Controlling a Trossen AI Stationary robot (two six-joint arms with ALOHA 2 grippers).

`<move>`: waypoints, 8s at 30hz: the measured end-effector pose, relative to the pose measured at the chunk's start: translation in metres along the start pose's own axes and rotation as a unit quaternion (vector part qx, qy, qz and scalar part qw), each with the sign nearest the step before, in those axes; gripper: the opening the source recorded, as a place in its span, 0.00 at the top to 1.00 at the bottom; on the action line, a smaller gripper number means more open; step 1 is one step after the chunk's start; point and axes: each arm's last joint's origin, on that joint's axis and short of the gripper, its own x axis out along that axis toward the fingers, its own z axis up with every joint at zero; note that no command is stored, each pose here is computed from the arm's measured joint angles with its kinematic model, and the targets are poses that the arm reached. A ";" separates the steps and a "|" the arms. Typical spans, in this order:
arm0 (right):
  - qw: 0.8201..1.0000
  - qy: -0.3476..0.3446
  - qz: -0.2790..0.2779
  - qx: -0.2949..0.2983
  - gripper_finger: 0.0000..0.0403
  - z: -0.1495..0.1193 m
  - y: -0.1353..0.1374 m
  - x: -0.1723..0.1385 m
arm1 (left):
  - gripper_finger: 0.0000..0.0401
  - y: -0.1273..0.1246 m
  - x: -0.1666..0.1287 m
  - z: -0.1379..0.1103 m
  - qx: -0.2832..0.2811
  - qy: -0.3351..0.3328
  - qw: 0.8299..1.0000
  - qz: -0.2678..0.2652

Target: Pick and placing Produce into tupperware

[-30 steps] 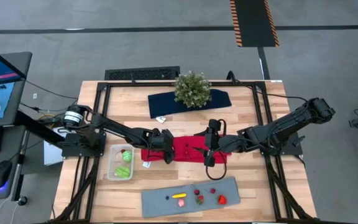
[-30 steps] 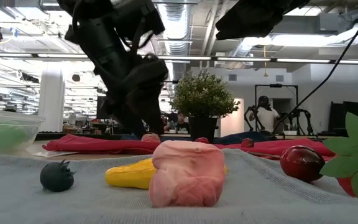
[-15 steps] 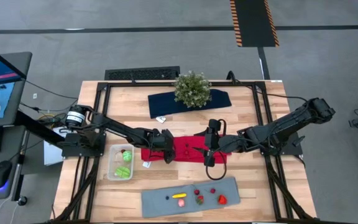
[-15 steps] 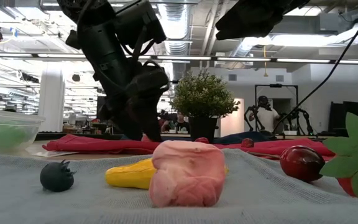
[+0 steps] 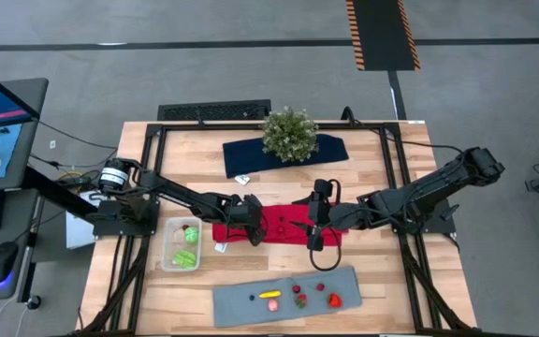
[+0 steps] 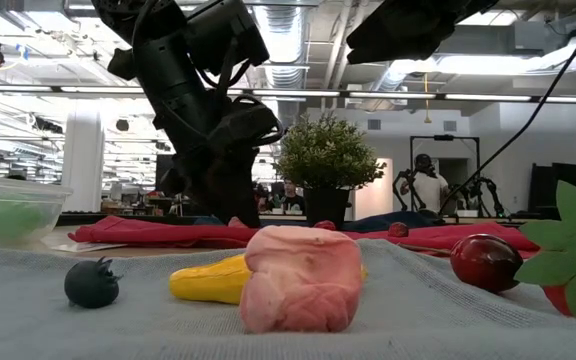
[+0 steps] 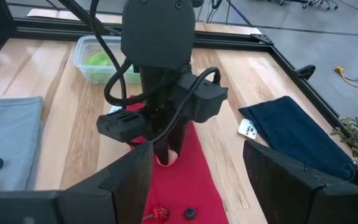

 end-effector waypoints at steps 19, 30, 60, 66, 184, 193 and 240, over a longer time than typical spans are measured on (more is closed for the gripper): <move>1.000 0.000 0.000 0.000 0.32 0.000 0.000 0.000 | 0.83 0.001 -0.003 -0.001 0.000 -0.002 1.000 0.012; 1.000 0.000 0.000 0.000 0.32 0.000 0.000 0.000 | 0.83 0.001 -0.031 0.005 0.005 -0.027 0.999 0.026; 1.000 0.000 0.000 0.000 0.32 0.000 0.000 0.000 | 0.83 -0.010 -0.175 -0.063 -0.008 -0.219 0.970 0.109; 1.000 0.000 0.000 0.000 0.32 0.000 0.000 0.000 | 0.83 -0.010 -0.184 -0.087 -0.041 -0.216 0.970 0.100; 1.000 0.000 0.000 0.000 0.32 0.000 0.000 0.000 | 0.39 -0.123 -0.106 -0.171 0.262 -0.076 0.957 -0.101; 1.000 0.000 0.000 0.000 0.32 0.000 0.000 0.000 | 0.39 -0.123 -0.088 -0.153 0.288 -0.065 0.937 -0.184; 1.000 0.003 0.000 -0.002 0.32 -0.001 0.000 0.000 | 0.39 -0.115 -0.025 -0.155 0.325 -0.081 0.916 -0.219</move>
